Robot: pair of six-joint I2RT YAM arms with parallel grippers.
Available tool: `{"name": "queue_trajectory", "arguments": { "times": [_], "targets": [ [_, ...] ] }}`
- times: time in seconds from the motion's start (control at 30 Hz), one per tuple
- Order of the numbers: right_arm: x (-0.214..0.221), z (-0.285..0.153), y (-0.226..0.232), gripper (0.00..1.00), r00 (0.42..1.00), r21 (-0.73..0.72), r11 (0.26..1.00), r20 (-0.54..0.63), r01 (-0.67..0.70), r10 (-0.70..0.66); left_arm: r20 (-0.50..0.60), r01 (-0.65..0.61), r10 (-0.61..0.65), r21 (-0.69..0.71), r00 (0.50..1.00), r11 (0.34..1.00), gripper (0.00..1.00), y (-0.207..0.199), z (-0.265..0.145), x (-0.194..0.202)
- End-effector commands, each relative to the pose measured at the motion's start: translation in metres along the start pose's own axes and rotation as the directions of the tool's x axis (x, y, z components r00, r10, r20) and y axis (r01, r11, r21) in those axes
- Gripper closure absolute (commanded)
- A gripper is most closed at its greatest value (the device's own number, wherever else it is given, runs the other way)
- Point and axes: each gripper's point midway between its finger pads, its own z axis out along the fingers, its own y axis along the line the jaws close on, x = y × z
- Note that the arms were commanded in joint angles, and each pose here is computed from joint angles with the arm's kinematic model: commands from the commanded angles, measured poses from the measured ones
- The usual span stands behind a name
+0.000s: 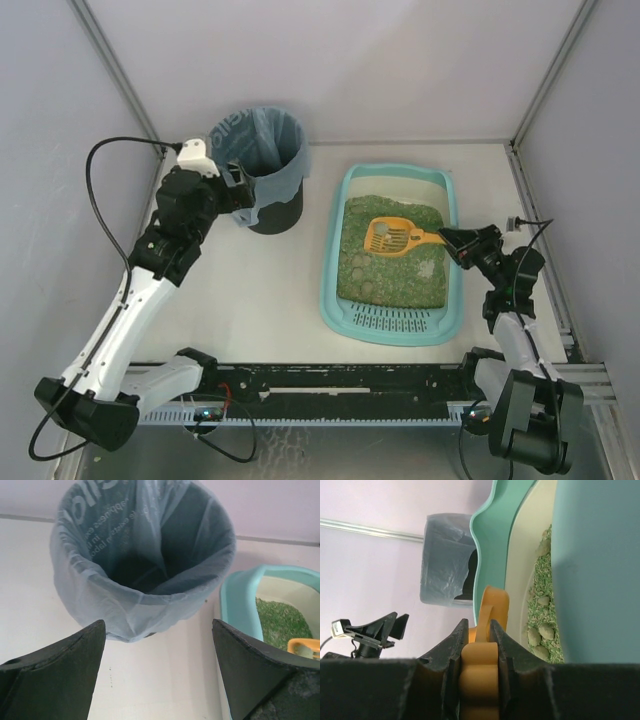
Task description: Clean the litter box
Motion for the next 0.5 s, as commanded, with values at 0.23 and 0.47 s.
{"name": "queue_trajectory", "arguments": {
  "times": [0.23,0.47],
  "targets": [
    [-0.018,0.029,0.096,1.0,0.989,-0.13,0.988,0.13,0.088,-0.071,0.051,0.228,-0.223,-0.136,0.973,0.964,0.1,0.063,0.013,-0.014],
    [-0.022,0.063,0.158,1.0,0.973,-0.157,0.979,0.208,0.132,-0.098,0.089,0.241,-0.227,-0.209,0.97,0.948,0.1,0.085,0.007,-0.018]
  ]
}}
